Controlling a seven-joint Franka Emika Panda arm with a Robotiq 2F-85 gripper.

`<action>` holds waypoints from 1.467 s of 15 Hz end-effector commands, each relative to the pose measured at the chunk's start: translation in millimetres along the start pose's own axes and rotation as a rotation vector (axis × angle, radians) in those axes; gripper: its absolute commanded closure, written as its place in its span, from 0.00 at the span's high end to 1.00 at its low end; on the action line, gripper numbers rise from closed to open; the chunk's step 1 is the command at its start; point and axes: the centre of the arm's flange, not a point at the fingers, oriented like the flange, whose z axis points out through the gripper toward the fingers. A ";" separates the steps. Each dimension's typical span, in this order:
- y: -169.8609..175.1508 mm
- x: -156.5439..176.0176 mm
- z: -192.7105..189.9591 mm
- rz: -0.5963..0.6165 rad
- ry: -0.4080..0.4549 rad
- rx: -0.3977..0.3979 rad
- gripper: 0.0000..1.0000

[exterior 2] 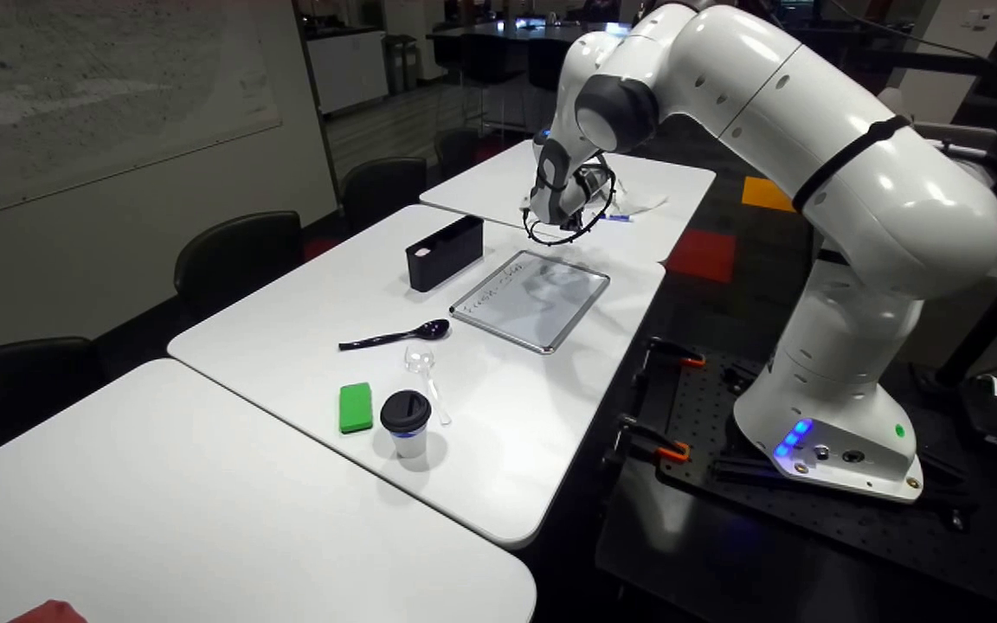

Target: Remove the ladle from the rack and put it on the table

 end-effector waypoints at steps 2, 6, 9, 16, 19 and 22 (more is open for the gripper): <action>8.1 3.3 29.5 0.022 -0.007 -0.036 0.03; 5.9 15.8 52.7 0.056 0.017 -0.073 0.03; 5.1 17.7 64.5 0.044 0.020 -0.080 0.03; 6.1 13.1 70.5 -0.009 0.002 -0.102 0.44; 4.0 17.0 61.2 -0.016 -0.003 -0.089 0.68; -3.8 24.1 40.7 -0.021 -0.018 -0.075 0.90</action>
